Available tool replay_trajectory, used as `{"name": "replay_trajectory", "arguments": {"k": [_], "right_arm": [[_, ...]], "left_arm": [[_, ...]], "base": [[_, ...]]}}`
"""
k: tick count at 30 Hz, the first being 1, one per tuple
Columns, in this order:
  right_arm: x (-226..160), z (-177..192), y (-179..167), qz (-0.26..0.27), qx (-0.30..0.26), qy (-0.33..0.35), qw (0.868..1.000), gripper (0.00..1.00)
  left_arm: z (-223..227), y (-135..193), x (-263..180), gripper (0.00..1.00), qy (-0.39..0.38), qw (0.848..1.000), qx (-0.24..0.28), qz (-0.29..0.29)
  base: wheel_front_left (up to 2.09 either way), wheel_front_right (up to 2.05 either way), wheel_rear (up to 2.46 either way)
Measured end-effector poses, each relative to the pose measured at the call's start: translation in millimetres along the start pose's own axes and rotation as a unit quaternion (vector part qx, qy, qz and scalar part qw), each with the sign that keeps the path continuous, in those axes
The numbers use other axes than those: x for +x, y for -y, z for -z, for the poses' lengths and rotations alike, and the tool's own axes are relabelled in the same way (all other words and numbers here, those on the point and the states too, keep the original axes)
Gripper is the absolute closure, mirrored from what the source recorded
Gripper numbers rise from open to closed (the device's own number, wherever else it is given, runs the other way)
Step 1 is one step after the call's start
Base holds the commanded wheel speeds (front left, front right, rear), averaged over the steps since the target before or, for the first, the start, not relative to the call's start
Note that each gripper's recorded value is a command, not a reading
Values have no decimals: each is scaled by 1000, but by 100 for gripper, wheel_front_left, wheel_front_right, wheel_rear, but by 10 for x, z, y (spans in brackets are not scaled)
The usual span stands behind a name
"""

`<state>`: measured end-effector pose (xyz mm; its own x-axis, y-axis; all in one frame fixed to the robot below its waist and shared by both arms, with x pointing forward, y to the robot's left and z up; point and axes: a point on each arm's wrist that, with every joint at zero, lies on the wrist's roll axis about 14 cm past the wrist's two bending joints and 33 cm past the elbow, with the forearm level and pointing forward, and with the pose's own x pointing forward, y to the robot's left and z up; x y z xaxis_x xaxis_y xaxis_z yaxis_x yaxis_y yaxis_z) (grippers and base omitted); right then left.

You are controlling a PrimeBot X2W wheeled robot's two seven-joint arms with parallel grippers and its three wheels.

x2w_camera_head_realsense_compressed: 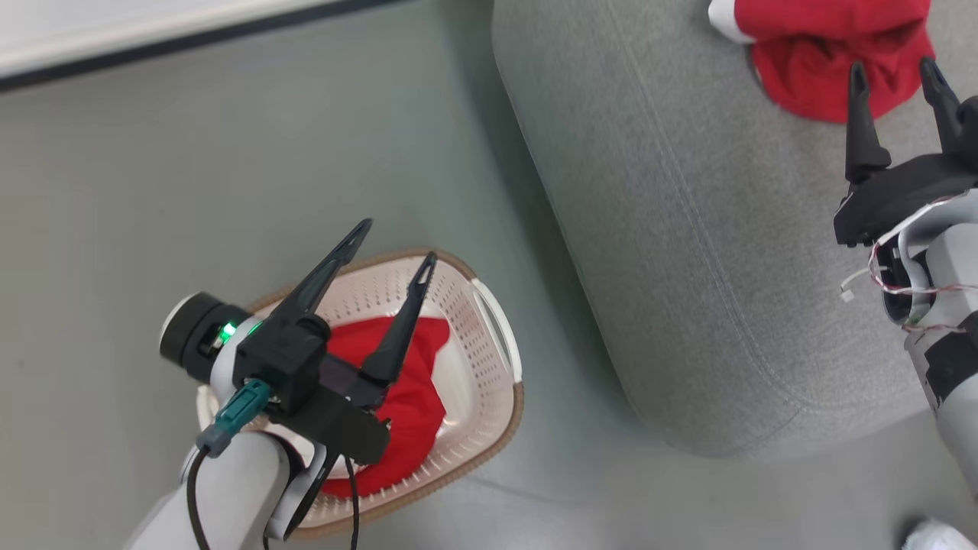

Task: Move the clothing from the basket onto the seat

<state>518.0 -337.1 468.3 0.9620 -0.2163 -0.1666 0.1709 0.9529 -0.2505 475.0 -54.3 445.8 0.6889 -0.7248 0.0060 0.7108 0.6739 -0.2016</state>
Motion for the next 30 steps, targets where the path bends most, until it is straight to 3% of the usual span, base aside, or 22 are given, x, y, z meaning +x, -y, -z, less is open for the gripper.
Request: {"name": "replay_trajectory", "arguments": {"k": [7, 19, 30], "right_arm": [[-174, -259, -165, -19, 9, 40, 999, 0], [-727, -433, -1008, -98, 75, 77, 989, 0], [-1218, -483, -1191, -120, 89, 102, 984, 0]], "left_arm": [[-149, -180, -230, 0, 10, 998, 3, -61], [-253, -615, -1046, 0, 2, 978, 2, -208], [-278, -706, -1762, 0, -4, 956, 10, -292]], "base": [[0, 0, 0], [0, 0, 0], [0, 0, 0]]}}
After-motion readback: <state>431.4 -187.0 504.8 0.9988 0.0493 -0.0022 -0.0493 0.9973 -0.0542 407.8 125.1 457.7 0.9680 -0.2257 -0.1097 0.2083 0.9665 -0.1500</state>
